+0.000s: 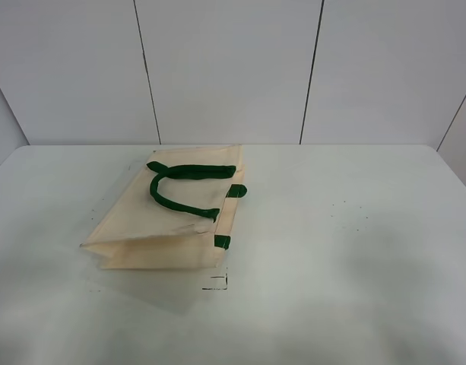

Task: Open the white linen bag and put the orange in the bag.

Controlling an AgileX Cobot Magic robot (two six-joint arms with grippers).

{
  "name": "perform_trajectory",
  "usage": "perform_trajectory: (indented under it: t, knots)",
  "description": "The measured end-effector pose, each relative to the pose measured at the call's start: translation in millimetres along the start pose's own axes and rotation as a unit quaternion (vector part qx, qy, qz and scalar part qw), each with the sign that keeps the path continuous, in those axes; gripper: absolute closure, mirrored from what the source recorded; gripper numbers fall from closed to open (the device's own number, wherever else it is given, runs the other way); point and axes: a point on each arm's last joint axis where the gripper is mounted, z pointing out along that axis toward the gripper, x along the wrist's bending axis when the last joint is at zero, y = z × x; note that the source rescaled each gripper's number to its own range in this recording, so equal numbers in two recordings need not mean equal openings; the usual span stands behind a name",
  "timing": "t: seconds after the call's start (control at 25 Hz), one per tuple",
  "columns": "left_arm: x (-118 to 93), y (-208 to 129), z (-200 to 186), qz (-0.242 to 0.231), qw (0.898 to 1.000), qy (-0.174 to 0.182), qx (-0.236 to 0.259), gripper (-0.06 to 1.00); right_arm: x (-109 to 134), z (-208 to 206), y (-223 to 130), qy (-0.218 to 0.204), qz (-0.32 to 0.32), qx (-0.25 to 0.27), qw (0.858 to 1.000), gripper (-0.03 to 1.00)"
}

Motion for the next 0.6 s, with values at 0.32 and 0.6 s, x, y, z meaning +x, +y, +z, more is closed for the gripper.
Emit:
perform_trajectory:
  t: [0.32,0.6]
  knots:
    - [0.5,-7.1,-8.0,-0.005,0.999,0.004,-0.036,0.12,0.1,0.0,0.0,0.0,0.0,0.0,1.0,-0.01]
    - [0.5,-7.1,-8.0,-0.005,0.999,0.004,-0.036,0.12,0.1,0.0,0.0,0.001,0.0,0.0,1.0,-0.01]
